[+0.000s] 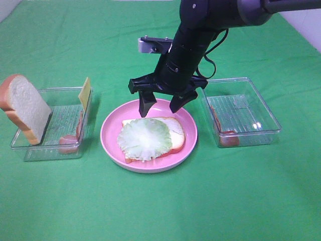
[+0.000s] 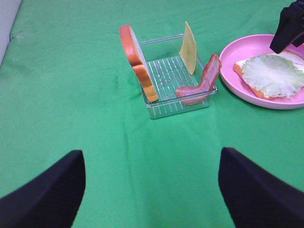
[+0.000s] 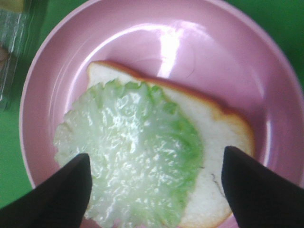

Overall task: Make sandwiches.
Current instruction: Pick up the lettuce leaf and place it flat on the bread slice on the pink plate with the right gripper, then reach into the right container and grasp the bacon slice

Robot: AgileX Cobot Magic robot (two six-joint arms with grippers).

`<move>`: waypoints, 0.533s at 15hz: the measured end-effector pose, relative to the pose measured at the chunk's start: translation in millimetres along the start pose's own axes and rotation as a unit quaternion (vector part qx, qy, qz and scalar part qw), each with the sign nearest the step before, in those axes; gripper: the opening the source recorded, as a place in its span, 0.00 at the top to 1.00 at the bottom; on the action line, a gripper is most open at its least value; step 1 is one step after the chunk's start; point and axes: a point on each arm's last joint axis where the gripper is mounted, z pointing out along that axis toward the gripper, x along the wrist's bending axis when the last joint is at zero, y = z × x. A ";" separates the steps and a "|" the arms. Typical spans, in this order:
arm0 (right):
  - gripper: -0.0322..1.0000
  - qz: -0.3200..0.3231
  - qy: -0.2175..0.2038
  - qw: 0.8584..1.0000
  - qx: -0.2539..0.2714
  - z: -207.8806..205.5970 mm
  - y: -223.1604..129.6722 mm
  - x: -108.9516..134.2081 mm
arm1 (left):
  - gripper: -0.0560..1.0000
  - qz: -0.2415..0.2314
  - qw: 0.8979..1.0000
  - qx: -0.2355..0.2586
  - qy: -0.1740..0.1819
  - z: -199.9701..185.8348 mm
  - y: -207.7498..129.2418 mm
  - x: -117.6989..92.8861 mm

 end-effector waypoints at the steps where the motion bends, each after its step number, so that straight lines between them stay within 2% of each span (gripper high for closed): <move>1: 0.27 0.000 -0.017 1.000 -0.014 -11.8 3.6 -0.8 | 0.25 0.000 1.000 0.000 0.000 0.0 0.0 0.0; 3: 0.27 0.001 -0.055 0.998 -0.026 -42.1 5.5 -2.4 | 0.25 0.000 1.000 0.000 0.000 0.0 0.0 0.0; 4: 0.27 0.001 -0.055 0.998 -0.026 -42.1 5.5 -2.4 | 0.25 0.000 1.000 0.000 0.000 0.0 0.0 0.0; 7: 0.27 0.005 -0.101 0.995 -0.005 -79.3 -5.8 -5.2 | 0.25 0.000 1.000 0.000 0.000 0.0 0.0 0.0; 8: 0.27 0.005 -0.101 0.995 -0.005 -79.3 -5.8 -5.2 | 0.25 0.000 1.000 0.000 0.000 0.0 0.0 0.0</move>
